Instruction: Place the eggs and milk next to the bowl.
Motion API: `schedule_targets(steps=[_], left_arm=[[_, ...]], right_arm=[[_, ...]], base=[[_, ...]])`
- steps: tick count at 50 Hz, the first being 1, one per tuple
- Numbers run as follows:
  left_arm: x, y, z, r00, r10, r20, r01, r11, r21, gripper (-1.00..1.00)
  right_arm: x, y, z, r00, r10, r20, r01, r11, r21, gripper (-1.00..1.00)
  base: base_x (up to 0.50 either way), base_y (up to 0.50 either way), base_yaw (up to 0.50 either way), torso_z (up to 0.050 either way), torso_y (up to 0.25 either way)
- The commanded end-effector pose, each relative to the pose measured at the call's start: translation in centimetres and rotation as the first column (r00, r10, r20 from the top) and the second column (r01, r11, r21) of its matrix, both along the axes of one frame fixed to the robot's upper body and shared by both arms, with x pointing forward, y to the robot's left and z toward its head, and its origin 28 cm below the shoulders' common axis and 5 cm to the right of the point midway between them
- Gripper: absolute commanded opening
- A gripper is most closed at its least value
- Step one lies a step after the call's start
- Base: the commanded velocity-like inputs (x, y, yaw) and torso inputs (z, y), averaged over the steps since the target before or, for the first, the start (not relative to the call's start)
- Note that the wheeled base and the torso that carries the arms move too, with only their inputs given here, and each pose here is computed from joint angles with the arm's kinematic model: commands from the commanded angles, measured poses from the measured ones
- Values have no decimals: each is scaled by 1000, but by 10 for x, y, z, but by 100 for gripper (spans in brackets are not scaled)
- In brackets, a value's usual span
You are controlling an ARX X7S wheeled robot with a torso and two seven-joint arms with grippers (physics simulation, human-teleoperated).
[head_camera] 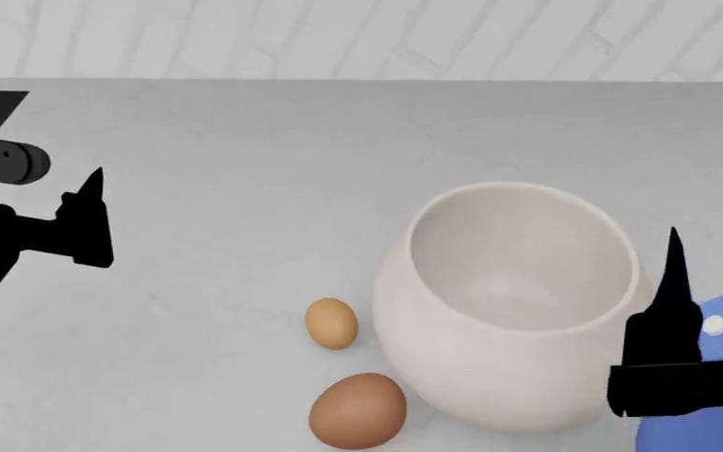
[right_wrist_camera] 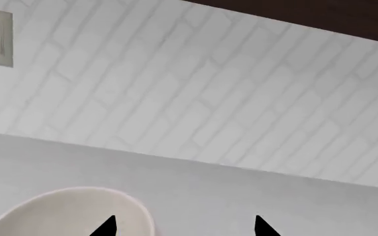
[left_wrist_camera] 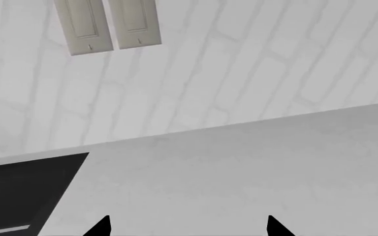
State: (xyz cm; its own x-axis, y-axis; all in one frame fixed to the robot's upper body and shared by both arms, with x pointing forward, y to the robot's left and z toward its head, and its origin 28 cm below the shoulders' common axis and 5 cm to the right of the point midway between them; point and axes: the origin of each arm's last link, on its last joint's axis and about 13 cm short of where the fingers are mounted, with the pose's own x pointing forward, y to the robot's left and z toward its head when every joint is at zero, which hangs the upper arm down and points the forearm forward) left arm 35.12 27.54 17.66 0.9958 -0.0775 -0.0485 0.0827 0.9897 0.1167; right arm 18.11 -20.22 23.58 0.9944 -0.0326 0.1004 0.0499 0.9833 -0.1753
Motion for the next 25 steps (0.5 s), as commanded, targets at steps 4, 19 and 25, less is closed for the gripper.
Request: schedule_targets(steps=[4, 19, 25], left_arm=[[-1, 1, 0, 1000, 1, 2, -1, 1000, -4, 100], [-9, 5, 8, 1000, -18, 19, 18, 1000, -2, 100], [-11, 5, 9, 1000, -19, 21, 19, 1000, 3, 100]], right_arm=[[-20, 1, 37, 997, -13, 81, 17, 998, -55, 100], [-53, -15, 53, 988, -110, 106, 118, 990, -72, 100], [-59, -23, 51, 983, -155, 99, 162, 985, -66, 100]], base=[[0, 0, 0, 0, 0], [0, 0, 0, 0, 0], [0, 0, 0, 0, 0]])
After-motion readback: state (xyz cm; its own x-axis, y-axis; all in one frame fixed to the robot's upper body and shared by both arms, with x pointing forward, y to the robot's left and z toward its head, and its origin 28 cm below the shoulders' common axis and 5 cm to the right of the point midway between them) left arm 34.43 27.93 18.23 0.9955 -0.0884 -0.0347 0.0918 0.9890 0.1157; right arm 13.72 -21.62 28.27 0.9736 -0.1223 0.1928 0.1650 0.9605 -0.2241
